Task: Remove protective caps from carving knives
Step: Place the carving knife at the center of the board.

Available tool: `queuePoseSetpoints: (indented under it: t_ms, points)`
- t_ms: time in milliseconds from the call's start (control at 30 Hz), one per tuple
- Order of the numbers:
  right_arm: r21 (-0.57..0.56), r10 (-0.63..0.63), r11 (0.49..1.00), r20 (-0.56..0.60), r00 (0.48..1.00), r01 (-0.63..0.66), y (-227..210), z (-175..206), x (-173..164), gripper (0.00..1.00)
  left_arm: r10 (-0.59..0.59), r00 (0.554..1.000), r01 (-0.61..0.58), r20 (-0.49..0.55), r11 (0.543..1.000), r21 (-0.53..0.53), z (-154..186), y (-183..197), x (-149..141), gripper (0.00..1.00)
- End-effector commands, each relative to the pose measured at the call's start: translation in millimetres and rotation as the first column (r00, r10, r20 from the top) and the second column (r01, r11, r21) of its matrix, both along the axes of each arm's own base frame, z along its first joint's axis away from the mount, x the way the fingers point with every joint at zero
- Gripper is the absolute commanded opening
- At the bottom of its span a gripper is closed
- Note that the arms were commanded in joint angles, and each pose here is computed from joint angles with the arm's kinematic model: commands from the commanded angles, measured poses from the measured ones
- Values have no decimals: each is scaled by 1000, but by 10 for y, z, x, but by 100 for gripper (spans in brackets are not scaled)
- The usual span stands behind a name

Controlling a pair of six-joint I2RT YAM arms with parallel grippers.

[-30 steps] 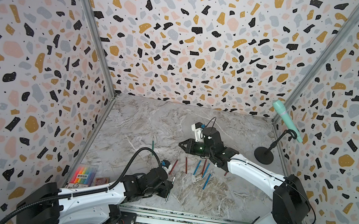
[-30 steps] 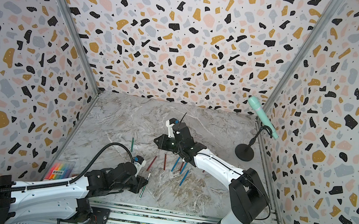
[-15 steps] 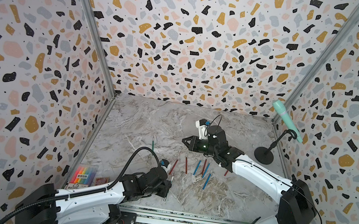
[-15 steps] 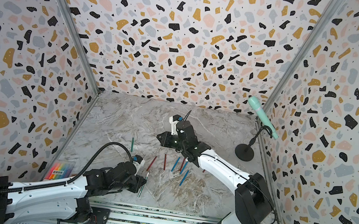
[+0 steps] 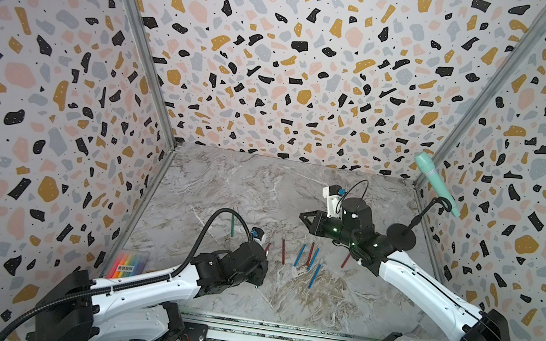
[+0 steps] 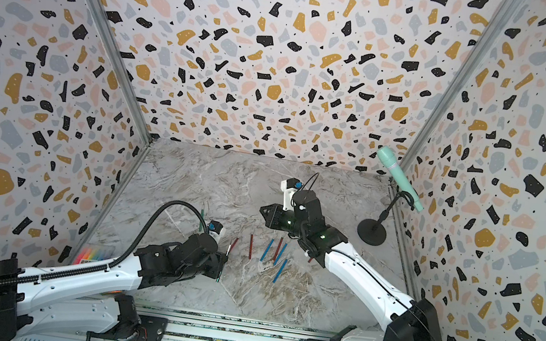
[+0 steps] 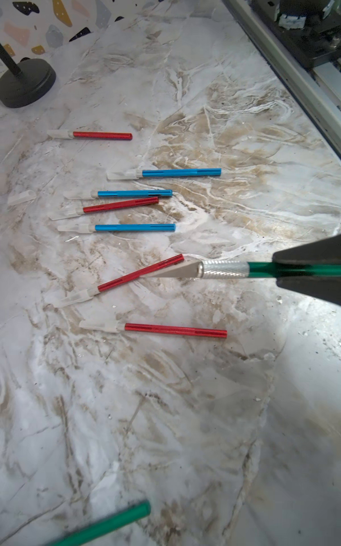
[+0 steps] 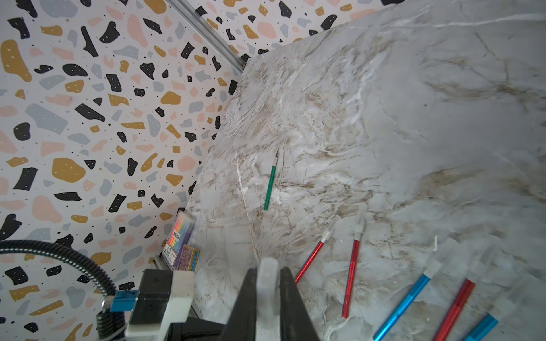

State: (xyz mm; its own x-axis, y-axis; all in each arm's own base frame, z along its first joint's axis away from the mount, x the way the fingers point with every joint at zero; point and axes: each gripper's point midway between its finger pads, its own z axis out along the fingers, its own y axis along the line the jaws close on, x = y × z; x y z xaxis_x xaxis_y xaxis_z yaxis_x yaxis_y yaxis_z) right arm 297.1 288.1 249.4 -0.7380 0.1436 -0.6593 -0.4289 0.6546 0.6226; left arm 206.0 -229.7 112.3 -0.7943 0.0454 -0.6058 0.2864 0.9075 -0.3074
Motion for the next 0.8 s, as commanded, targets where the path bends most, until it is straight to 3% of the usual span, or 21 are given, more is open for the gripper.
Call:
queuePoseSetpoints:
  t_ms: [0,400,767]
  points:
    - [-44,-23,999,40,999,25,-208,69,-78,0,42,998,-45,53,997,63,121,72,175,0]
    - [-95,-50,994,65,997,57,-574,17,-417,0,231,973,-229,9,959,169,119,345,845,0]
    - [-146,-40,988,25,999,43,-755,-232,-663,0,322,945,-292,-65,914,283,-197,553,1498,0]
